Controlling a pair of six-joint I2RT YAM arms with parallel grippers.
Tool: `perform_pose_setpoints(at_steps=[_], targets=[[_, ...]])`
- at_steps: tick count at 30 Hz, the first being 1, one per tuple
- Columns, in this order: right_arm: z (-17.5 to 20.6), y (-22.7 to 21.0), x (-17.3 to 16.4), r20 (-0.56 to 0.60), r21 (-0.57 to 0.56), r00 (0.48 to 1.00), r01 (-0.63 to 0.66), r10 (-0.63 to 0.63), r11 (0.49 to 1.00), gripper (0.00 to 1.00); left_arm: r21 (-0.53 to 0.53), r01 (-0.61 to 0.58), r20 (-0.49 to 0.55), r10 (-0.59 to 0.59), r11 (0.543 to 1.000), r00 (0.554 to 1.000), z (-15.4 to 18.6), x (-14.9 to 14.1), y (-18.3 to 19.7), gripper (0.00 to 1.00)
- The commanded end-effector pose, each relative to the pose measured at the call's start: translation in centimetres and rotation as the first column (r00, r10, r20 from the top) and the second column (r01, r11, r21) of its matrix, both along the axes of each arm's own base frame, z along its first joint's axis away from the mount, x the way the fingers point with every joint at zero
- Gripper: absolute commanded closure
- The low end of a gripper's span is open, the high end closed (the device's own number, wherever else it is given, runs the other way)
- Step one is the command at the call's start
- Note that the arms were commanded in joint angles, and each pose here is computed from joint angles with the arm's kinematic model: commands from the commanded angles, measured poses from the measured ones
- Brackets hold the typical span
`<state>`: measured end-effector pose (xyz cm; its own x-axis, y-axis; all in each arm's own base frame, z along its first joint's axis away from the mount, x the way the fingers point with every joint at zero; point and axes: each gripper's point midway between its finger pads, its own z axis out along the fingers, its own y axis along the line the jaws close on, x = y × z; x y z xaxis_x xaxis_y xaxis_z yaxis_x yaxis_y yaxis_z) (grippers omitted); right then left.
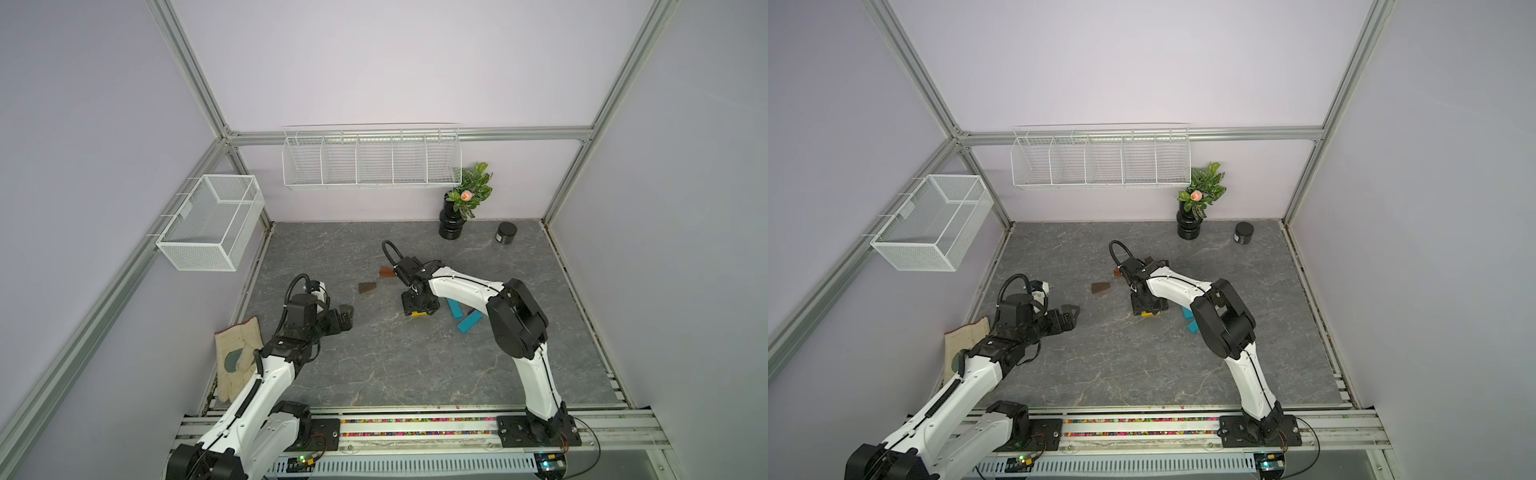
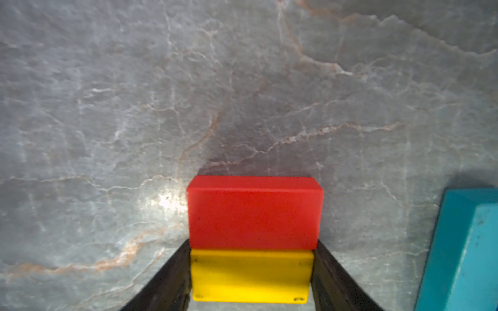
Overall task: Assemble a small pinwheel with building blocks
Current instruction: Assemble the building block at the center of the board.
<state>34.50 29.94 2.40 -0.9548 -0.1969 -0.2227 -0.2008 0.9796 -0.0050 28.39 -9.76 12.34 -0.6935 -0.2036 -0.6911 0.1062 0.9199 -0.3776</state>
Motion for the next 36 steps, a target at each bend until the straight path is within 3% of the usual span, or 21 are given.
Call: perform_pose_setpoints(at_steps=[1, 20, 36], targets=[[-0.3, 0.0, 0.5, 0.009, -0.011, 1.0, 0.01, -0.01, 1.0, 0.33, -0.006, -0.008, -0.001, 0.008, 1.0, 1.0, -0.2, 0.0, 0.0, 0.0], [-0.2, 0.1, 0.9, 0.012, -0.018, 1.0, -0.003, 0.003, 1.0, 0.23, -0.007, -0.008, -0.003, 0.008, 1.0, 1.0, -0.3, 0.0, -0.1, 0.0], [-0.9, -0.2, 1.5, -0.005, -0.036, 1.0, 0.003, -0.004, 0.999, 0.25, -0.006, -0.007, -0.003, 0.007, 1.0, 1.0, -0.3, 0.0, -0.1, 0.0]])
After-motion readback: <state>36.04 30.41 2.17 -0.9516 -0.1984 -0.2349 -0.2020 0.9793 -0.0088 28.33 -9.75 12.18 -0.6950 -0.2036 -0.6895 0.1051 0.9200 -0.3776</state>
